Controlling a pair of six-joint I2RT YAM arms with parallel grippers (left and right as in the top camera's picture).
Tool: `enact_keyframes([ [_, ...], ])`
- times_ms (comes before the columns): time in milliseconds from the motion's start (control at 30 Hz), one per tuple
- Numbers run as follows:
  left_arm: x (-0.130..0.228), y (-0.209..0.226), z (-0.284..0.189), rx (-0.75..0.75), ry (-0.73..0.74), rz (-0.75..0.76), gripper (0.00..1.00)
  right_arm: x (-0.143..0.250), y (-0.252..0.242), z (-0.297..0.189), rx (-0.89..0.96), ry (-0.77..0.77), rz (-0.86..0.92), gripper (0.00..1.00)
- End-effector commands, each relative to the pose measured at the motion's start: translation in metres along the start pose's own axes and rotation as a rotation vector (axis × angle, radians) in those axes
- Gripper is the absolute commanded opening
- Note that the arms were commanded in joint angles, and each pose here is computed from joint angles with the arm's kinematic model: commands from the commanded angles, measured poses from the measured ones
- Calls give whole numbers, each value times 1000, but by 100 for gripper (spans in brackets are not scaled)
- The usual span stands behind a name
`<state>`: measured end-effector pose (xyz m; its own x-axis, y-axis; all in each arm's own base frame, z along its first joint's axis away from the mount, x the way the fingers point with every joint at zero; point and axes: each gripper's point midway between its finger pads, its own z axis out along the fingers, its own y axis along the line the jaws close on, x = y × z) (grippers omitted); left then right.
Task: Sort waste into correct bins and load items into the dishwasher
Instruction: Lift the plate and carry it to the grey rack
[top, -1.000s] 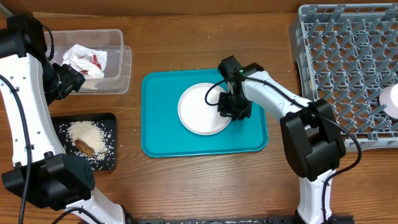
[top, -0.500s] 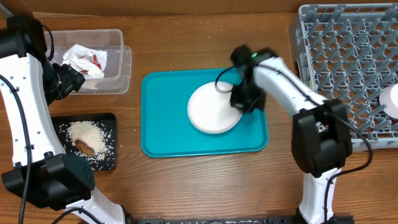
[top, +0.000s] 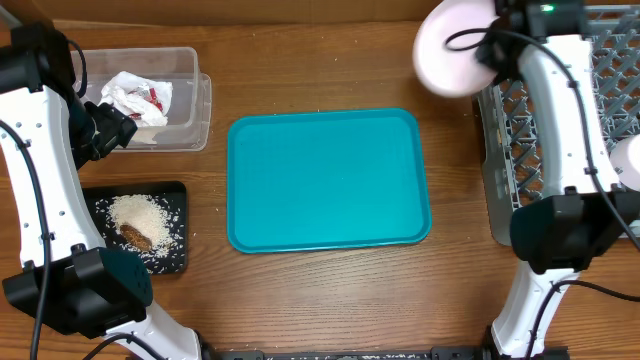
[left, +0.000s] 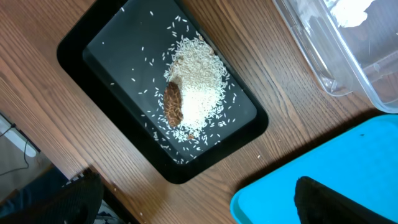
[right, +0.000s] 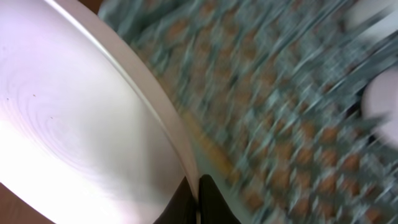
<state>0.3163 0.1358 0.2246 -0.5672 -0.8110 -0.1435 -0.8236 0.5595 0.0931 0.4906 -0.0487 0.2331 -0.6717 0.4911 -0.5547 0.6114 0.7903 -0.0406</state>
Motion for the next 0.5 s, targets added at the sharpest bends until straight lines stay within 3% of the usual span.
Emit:
enact_keyframes([
  [0, 0, 2, -3, 2, -7, -8, 100, -56, -52, -16, 182, -230, 99, 4],
  [167, 0, 2, -3, 2, -7, -8, 100, -91, -83, -22, 318, -393, 181, 4],
  [467, 0, 2, -3, 2, -7, -8, 100, -79, -75, 20, 345, -378, 93, 4],
])
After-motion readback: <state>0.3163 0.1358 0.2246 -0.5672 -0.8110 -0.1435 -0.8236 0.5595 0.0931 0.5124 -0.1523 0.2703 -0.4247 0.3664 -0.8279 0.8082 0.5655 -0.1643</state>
